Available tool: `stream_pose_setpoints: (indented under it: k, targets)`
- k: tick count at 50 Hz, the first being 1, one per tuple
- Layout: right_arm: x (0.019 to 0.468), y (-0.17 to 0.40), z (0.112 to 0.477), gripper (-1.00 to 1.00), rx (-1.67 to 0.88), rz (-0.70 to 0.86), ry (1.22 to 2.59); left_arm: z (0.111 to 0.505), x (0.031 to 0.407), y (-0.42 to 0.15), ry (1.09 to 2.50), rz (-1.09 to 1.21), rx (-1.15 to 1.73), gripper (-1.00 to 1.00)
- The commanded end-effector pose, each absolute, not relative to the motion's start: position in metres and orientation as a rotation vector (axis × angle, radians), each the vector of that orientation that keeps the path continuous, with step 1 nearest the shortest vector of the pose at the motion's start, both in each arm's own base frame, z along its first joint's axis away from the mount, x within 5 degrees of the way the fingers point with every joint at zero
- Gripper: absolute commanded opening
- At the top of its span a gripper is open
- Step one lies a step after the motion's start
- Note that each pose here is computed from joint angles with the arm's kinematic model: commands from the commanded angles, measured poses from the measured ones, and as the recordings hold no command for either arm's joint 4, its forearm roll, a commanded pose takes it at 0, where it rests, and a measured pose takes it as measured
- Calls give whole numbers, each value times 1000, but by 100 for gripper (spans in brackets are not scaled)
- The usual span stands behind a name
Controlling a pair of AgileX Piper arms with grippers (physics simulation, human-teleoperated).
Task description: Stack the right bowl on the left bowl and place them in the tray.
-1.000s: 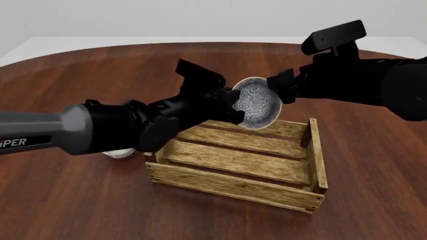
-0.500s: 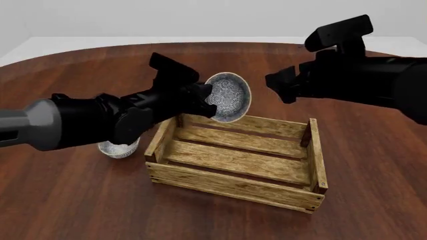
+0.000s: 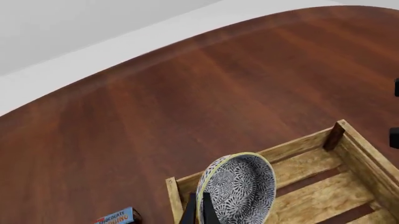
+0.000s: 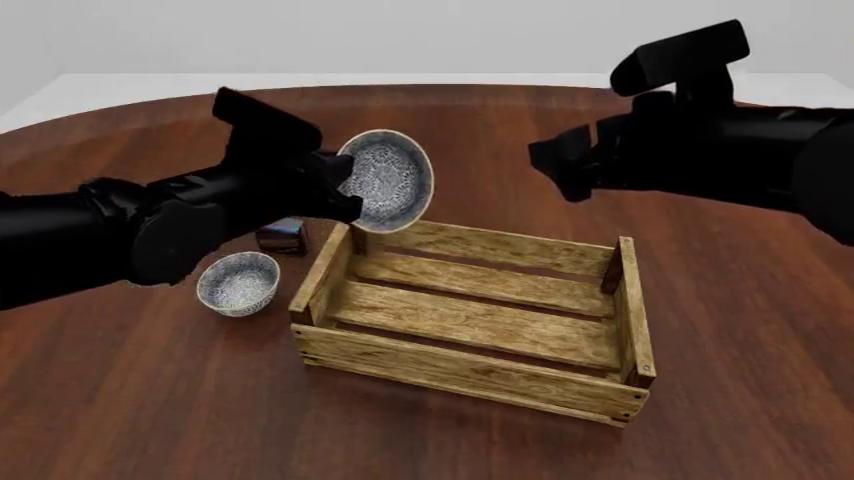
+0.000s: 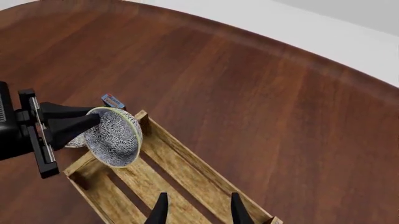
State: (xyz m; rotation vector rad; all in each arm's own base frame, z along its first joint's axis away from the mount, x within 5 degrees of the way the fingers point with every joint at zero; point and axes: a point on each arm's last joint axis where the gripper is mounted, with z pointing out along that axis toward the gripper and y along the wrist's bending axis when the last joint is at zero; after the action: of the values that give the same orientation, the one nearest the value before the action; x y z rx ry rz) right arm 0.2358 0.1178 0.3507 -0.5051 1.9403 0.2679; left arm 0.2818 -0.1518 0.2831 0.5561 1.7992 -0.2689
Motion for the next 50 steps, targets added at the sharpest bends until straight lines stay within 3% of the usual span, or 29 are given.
stream_pose_setpoints:
  k: [1,31,50]
  targets:
    - [226,115,364,100,-496,284,1899,307,264,-130,1790,-221,547,-100]
    - [223,113,365,100,-493,282,1897,337,233,-83,1830,-113,486,-100]
    - [224,113,365,100,-492,282,1899,335,232,-77,1833,-82,490,-100]
